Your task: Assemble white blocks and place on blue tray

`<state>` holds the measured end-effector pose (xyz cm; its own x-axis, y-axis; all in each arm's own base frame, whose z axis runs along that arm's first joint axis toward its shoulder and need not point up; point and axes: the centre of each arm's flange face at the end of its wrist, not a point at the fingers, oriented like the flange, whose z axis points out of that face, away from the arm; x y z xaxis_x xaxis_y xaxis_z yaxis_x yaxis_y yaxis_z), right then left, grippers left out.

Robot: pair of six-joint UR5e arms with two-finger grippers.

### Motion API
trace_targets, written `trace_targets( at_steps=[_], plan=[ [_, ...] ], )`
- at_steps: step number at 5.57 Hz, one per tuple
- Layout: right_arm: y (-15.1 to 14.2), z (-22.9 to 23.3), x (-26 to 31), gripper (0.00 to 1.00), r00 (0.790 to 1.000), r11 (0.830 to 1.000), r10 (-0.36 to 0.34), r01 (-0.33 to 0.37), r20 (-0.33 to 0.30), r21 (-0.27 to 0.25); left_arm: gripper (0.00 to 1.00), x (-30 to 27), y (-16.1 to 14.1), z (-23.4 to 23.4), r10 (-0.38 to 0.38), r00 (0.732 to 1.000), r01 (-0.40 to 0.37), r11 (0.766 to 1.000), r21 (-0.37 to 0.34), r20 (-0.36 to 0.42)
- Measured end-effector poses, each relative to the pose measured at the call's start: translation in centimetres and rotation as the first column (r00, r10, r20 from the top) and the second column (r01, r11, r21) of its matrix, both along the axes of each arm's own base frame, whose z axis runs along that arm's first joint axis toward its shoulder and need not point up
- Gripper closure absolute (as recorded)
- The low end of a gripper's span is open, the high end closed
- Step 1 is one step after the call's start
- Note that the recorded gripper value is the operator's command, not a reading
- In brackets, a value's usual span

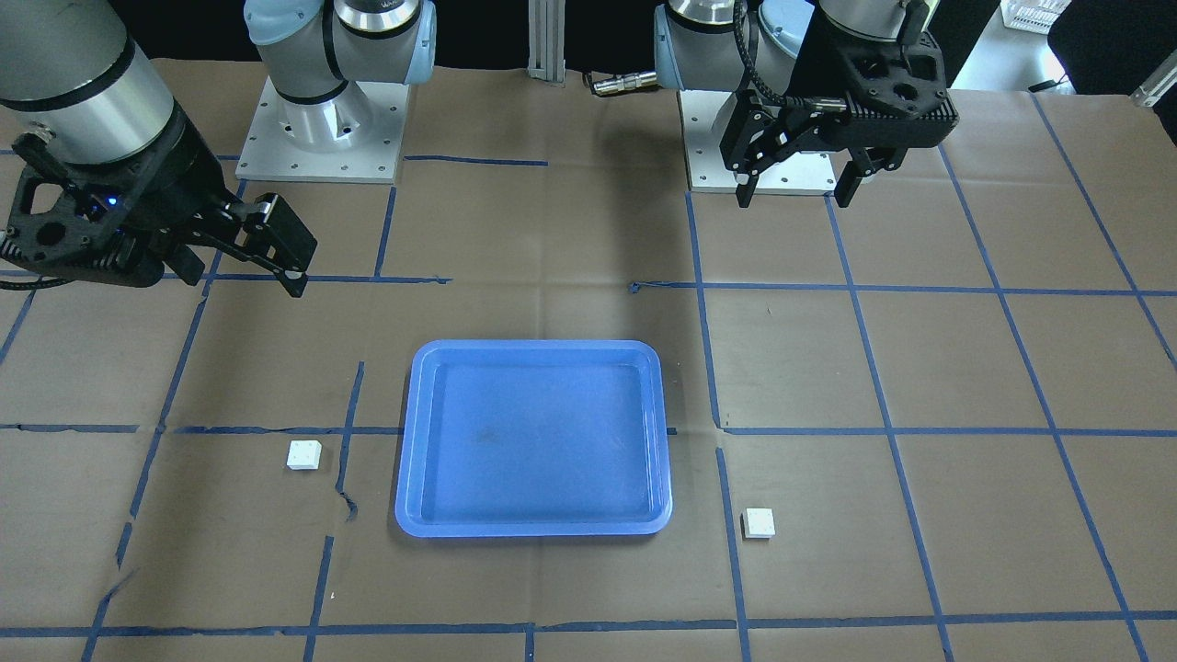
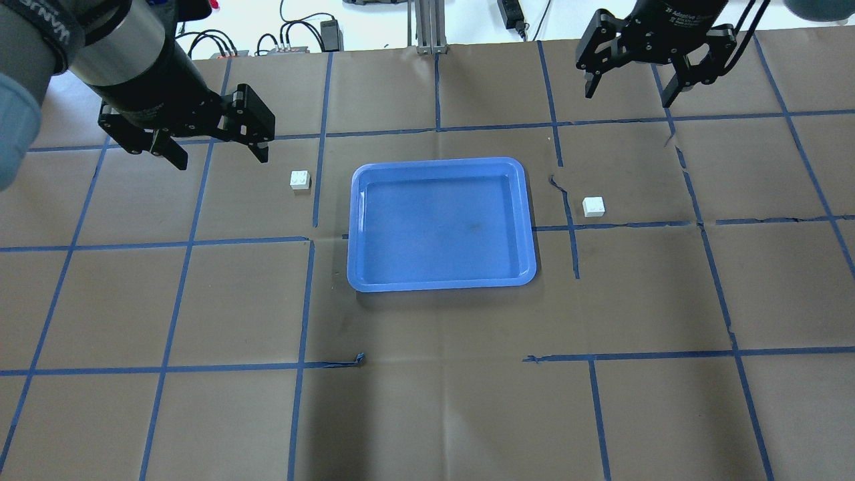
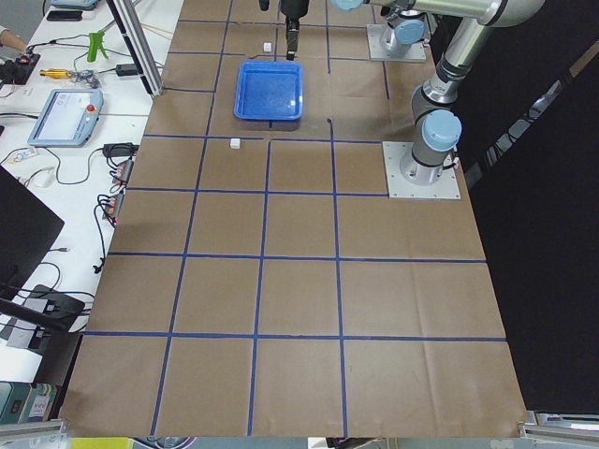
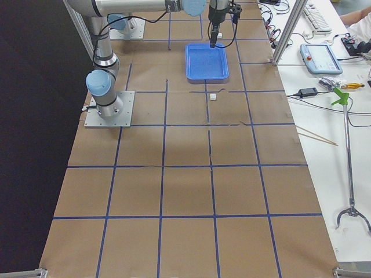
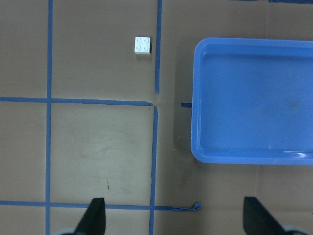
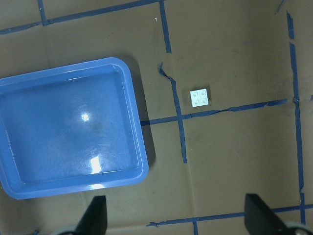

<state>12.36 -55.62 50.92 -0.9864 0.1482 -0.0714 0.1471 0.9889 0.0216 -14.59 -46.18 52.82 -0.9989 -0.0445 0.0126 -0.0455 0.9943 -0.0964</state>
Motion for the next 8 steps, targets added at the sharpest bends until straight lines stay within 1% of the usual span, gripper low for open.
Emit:
trace_targets(
  at_steps=[1, 2, 3, 4, 5, 6, 7, 8],
  plan=[
    [0.4, 0.2, 0.0, 0.00, 0.993, 0.993, 0.118, -0.118, 0.008, 0.003, 0.01, 0.0, 0.0, 0.0, 0.000, 1.000, 0.000, 1.000, 0.000, 0.000],
    [0.8, 0.4, -0.3, 0.00, 0.937, 0.937, 0.349, -0.348, 0.009, -0.007, 0.01, 0.0, 0.0, 0.0, 0.000, 1.000, 0.000, 1.000, 0.000, 0.000],
    [0.8, 0.2, -1.2, 0.00, 0.824, 0.824, 0.566, -0.566, 0.010, -0.016, 0.01, 0.0, 0.0, 0.0, 0.000, 1.000, 0.000, 1.000, 0.000, 0.000],
    [0.1, -0.5, -2.8, 0.00, 0.664, 0.664, 0.748, -0.747, 0.012, -0.031, 0.01, 0.0, 0.0, 0.0, 0.000, 1.000, 0.000, 1.000, 0.000, 0.000],
    [-1.1, -2.0, -6.2, 0.00, 0.431, 0.432, 0.902, -0.900, 0.023, -0.058, 0.01, 0.0, 0.0, 0.0, 0.000, 1.000, 0.000, 1.000, 0.000, 0.000],
    [-2.2, -4.1, -10.2, 0.00, 0.239, 0.242, 0.970, -0.965, 0.046, -0.098, 0.01, 0.0, 0.0, 0.0, 0.000, 1.000, 0.000, 1.000, 0.000, 0.000],
    [-3.0, -6.6, -12.9, 0.00, 0.102, 0.113, 0.993, -0.976, 0.064, -0.189, 0.01, 0.0, 0.2, 0.1, -0.001, 1.000, 0.001, 1.000, -0.001, 0.000],
    [-3.5, -9.7, -14.6, 0.00, -0.003, 0.016, 0.998, -0.947, 0.060, -0.322, 0.01, 0.0, 0.4, 0.1, -0.001, 1.000, 0.001, 1.000, -0.003, 0.001]
  ],
)
